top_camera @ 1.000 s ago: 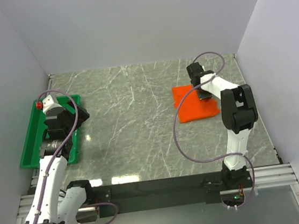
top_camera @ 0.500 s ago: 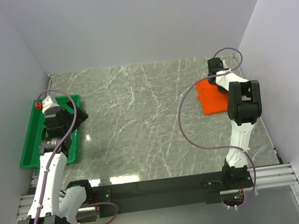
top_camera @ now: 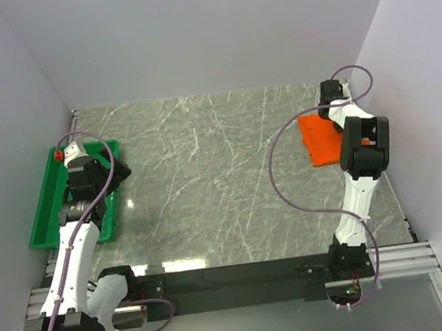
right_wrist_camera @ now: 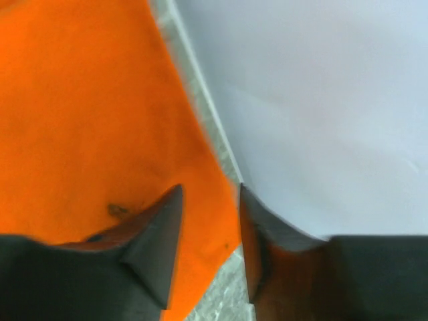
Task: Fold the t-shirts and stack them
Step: Neatly place the folded tshirt to the corner
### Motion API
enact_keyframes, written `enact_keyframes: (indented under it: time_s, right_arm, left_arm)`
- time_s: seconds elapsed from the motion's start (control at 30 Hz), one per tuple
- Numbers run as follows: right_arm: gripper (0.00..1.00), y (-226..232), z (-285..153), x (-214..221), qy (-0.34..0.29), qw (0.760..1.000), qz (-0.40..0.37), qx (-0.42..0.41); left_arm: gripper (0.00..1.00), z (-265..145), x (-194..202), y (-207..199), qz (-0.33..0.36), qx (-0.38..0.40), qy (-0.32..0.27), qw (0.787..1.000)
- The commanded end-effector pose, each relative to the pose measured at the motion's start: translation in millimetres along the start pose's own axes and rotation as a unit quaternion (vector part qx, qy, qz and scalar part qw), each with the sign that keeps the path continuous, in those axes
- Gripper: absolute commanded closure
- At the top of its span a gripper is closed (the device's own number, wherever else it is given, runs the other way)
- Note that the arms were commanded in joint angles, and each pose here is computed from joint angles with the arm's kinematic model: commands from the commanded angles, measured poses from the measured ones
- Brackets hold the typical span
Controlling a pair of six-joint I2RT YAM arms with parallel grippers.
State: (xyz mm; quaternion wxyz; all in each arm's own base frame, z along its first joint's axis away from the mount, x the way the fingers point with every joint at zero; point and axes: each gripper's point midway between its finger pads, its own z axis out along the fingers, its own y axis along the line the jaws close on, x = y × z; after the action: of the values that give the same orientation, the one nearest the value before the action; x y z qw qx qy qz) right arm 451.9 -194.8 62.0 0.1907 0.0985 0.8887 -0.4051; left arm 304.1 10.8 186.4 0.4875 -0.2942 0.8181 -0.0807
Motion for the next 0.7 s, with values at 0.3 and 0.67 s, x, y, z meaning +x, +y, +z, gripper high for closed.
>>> enact_keyframes:
  time_s: [0.3,0.67]
  right_arm:
    - [0.3,-85,-86,-33,-0.065,0.97,0.234,-0.028]
    - [0.05,-187,-283,-4,-0.246,0.834,0.441,-0.223]
  left_arm:
    - [0.01,-20,-30,-10,0.001,0.031,-0.067,0.997]
    - [0.01,-130,-93,-19,-0.015,0.039,-0.155,0.987]
